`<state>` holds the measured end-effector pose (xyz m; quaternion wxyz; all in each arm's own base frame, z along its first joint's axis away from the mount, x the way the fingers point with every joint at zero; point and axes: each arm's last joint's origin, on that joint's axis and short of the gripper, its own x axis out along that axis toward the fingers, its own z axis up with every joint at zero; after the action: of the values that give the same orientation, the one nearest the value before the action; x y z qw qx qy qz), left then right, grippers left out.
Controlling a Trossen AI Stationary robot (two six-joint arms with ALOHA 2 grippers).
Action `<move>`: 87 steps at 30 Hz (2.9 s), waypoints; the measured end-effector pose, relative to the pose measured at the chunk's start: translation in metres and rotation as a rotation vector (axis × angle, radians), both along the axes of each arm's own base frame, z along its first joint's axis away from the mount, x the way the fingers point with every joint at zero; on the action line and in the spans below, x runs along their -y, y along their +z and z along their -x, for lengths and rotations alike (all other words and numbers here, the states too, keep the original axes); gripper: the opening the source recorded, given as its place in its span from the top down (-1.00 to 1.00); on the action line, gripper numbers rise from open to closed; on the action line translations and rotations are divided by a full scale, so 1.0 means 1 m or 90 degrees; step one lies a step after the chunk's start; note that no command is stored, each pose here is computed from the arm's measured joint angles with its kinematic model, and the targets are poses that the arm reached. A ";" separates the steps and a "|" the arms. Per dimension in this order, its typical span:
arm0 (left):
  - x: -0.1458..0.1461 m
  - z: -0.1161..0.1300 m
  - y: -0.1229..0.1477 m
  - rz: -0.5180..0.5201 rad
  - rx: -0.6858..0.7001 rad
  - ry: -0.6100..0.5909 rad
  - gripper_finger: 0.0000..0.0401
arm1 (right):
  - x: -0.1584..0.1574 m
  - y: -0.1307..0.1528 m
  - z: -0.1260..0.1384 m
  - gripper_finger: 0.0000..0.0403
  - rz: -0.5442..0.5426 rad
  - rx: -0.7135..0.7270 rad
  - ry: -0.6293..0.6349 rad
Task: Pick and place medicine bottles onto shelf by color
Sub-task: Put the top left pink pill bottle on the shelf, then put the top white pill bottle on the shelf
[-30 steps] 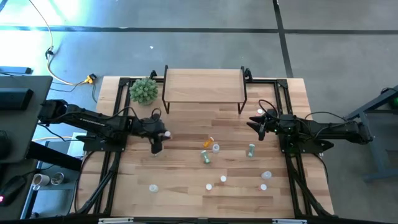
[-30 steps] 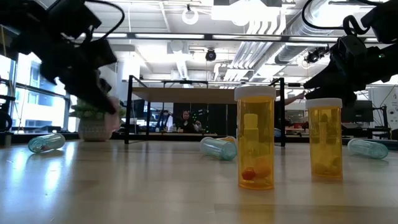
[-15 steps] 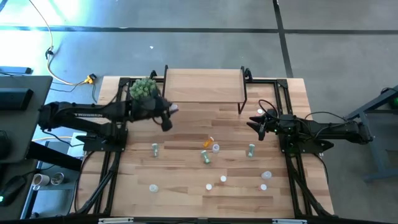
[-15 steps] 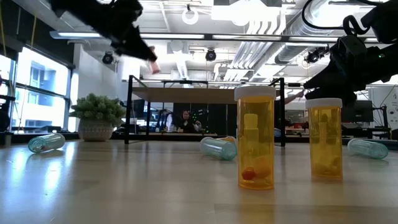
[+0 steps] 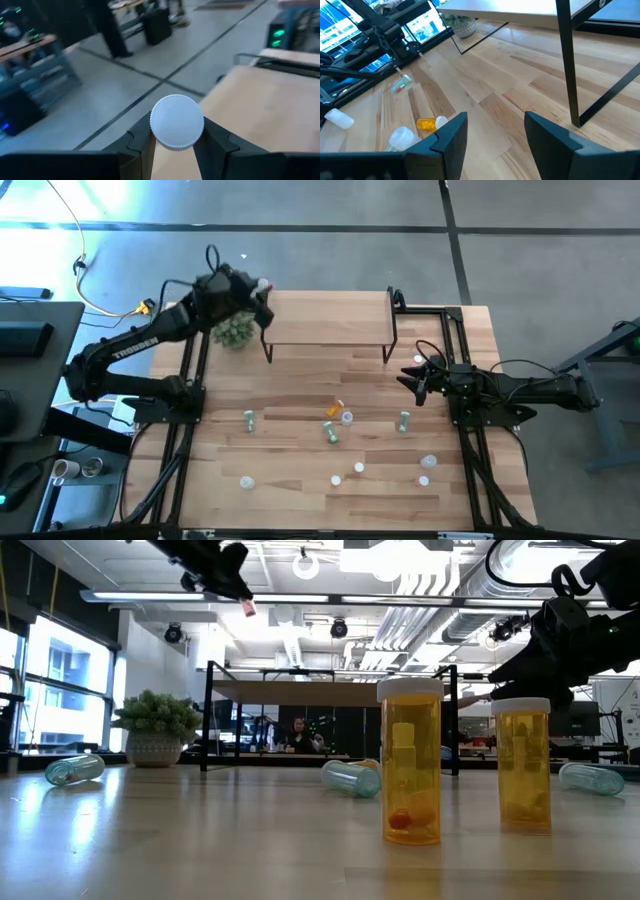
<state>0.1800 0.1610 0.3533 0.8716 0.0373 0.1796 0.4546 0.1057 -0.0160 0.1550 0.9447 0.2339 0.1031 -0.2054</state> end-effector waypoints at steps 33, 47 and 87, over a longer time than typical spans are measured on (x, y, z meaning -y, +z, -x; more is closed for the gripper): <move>-0.091 -0.038 -0.064 0.284 -0.123 0.047 0.48 | 0.000 0.000 0.000 0.07 0.000 0.000 0.000; -0.097 -0.041 -0.077 0.308 -0.131 0.060 0.48 | 0.000 0.000 0.000 0.07 0.000 0.000 0.000; -0.084 -0.030 -0.037 0.203 -0.077 0.040 0.14 | 0.000 0.000 0.000 0.07 0.000 0.000 0.000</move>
<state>0.2099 0.2454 0.3166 0.8396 -0.0797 0.3025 0.4441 0.1056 -0.0160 0.1548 0.9446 0.2339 0.1034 -0.2056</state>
